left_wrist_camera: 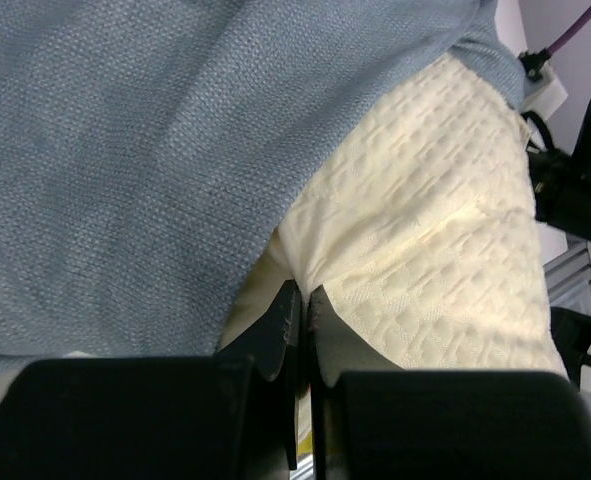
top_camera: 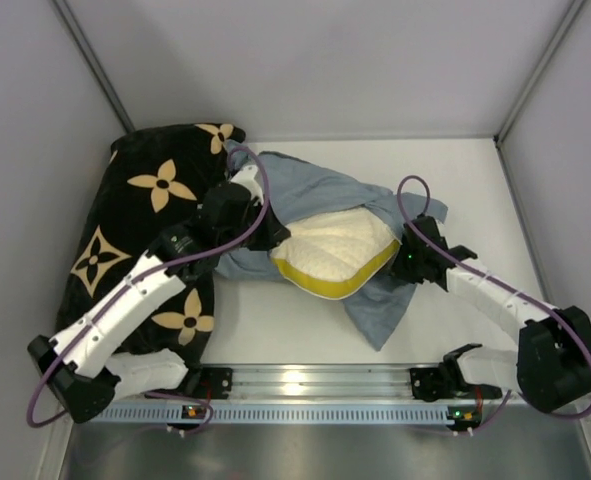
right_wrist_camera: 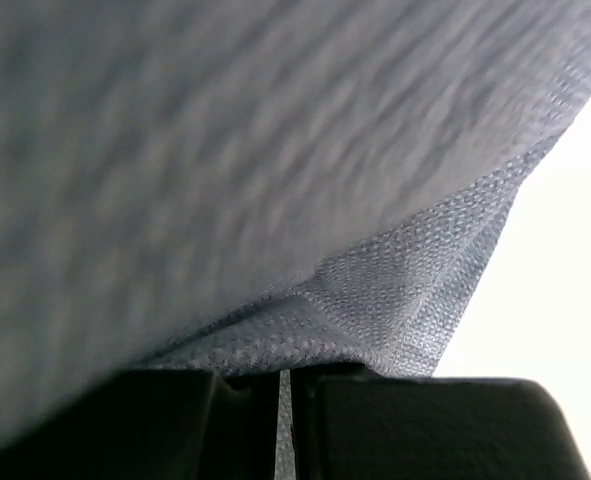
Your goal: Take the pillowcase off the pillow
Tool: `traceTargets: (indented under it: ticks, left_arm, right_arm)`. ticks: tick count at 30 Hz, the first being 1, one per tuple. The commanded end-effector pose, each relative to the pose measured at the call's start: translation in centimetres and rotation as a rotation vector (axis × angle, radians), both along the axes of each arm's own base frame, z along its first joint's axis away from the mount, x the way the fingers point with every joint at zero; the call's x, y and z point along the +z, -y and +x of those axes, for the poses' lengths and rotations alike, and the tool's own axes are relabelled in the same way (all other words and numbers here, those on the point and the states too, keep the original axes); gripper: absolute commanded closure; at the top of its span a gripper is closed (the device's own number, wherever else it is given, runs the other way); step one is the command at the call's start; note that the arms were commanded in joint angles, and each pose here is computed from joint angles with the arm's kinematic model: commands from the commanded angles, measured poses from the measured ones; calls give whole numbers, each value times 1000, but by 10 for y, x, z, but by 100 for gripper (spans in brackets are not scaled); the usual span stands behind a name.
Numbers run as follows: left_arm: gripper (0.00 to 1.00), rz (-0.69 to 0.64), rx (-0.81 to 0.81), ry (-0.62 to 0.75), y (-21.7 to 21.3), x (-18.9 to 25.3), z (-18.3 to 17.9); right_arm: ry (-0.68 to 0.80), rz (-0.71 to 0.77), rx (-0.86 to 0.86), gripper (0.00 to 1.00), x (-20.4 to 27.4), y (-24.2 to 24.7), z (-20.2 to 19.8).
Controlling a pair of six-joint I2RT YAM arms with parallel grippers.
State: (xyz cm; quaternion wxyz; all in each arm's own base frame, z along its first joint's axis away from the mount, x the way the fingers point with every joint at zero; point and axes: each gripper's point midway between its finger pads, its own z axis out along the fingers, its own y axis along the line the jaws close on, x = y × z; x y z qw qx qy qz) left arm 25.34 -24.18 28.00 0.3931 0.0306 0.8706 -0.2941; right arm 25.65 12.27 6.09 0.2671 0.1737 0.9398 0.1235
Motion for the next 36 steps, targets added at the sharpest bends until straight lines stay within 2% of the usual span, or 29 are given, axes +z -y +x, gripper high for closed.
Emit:
traceTargets:
  ticks: [1, 3, 4, 6, 7, 9, 10, 15, 21, 24, 30, 36]
  left_arm:
    - [100, -53, 77, 87, -24, 20, -4]
    - [100, -57, 82, 77, -28, 14, -10]
    - [100, -47, 74, 56, -28, 4, -12]
    - [100, -43, 63, 38, -27, -5, -16]
    - [100, -34, 60, 21, -28, -13, -18]
    - [100, -28, 61, 12, -31, -20, -21]
    - [100, -18, 65, 5, -33, -26, -22]
    - [100, -19, 52, 5, -34, -29, -27]
    - [100, -25, 34, 12, -33, -26, -29]
    - [100, -21, 16, 5, -32, -30, -33]
    - [100, -15, 11, -4, -34, -37, -36]
    - [100, -3, 8, -10, -34, -41, -36]
  right_arm:
    - [-11, -52, 7, 100, 0, 17, 5]
    - [13, -8, 76, 100, 6, 6, 5]
    - [22, 10, 102, 95, 9, 1, 4]
    - [33, 39, 168, 81, 15, -7, -4]
    - [35, 35, 182, 65, 16, -8, -7]
    - [34, 13, 200, 54, 23, -3, -18]
    - [41, -7, 195, 52, 27, 3, -20]
    - [128, -44, 190, 46, 74, 15, -25]
    - [193, -38, 228, 46, 119, 10, -15]
    - [250, 55, 294, 47, 147, -7, -23]
    - [334, 22, 269, 48, 175, 3, -21]
    - [354, 88, 359, 49, 184, -14, -32]
